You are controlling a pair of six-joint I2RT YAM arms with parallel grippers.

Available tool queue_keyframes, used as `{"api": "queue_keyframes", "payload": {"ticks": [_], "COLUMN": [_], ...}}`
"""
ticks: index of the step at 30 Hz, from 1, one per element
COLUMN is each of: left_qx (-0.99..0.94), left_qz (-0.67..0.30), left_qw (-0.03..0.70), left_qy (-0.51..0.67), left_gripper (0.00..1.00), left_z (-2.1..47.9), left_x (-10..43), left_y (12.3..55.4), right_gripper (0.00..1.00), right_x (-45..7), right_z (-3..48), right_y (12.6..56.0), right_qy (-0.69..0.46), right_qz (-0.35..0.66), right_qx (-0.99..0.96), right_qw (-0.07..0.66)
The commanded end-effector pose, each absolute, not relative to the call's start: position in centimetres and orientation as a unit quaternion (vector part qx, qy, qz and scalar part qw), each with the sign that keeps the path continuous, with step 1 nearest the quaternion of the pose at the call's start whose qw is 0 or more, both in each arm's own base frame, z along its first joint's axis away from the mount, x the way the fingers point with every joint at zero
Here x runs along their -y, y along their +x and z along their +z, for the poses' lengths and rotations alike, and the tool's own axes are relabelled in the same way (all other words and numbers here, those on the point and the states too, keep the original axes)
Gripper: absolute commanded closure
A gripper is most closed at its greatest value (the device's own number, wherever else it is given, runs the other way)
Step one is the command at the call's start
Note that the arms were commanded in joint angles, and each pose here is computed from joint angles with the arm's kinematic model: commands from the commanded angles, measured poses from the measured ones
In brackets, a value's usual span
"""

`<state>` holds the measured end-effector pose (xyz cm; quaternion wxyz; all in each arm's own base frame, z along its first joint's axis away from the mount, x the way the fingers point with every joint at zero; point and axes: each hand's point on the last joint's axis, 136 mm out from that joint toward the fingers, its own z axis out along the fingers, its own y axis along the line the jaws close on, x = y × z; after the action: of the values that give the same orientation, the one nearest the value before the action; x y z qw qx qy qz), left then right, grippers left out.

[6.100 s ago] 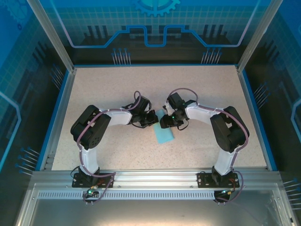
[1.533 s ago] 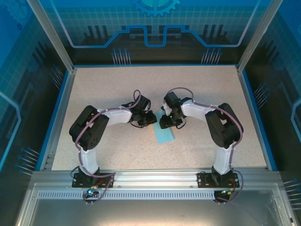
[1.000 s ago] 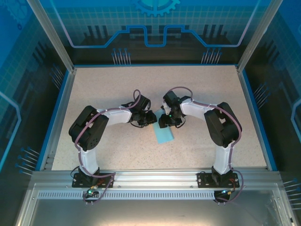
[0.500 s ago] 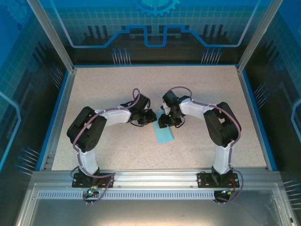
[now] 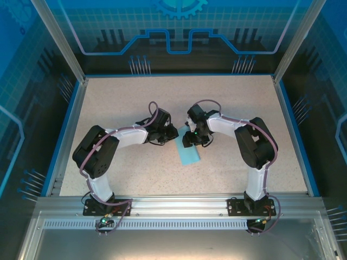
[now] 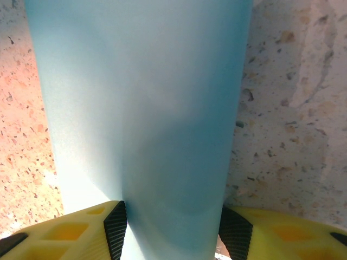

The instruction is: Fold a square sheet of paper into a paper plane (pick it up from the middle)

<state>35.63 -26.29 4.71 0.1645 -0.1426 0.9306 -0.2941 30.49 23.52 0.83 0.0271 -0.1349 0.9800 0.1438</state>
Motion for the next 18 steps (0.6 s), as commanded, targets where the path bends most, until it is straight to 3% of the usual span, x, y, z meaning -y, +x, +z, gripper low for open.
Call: {"api": "queue_keyframes", "payload": {"ticks": [1, 18], "left_qx": [-0.921, -0.929], "left_qz": [-0.309, -0.325], "left_qw": [0.186, 0.117], "left_qy": [-0.147, -0.132], "left_gripper": [0.82, 0.90], "left_z": [6.2, 3.6], "left_x": [26.2, 28.3], "left_y": [36.3, 35.5], "right_gripper": [0.44, 0.44], "right_x": [-23.0, -23.1], "right_z": [-5.1, -5.6], "right_y": [28.7, 28.6], "right_qy": [-0.152, -0.158], "right_qz": [0.107, 0.107], "right_qx": [-0.982, -0.982], "right_qw": [-0.012, -0.016]}}
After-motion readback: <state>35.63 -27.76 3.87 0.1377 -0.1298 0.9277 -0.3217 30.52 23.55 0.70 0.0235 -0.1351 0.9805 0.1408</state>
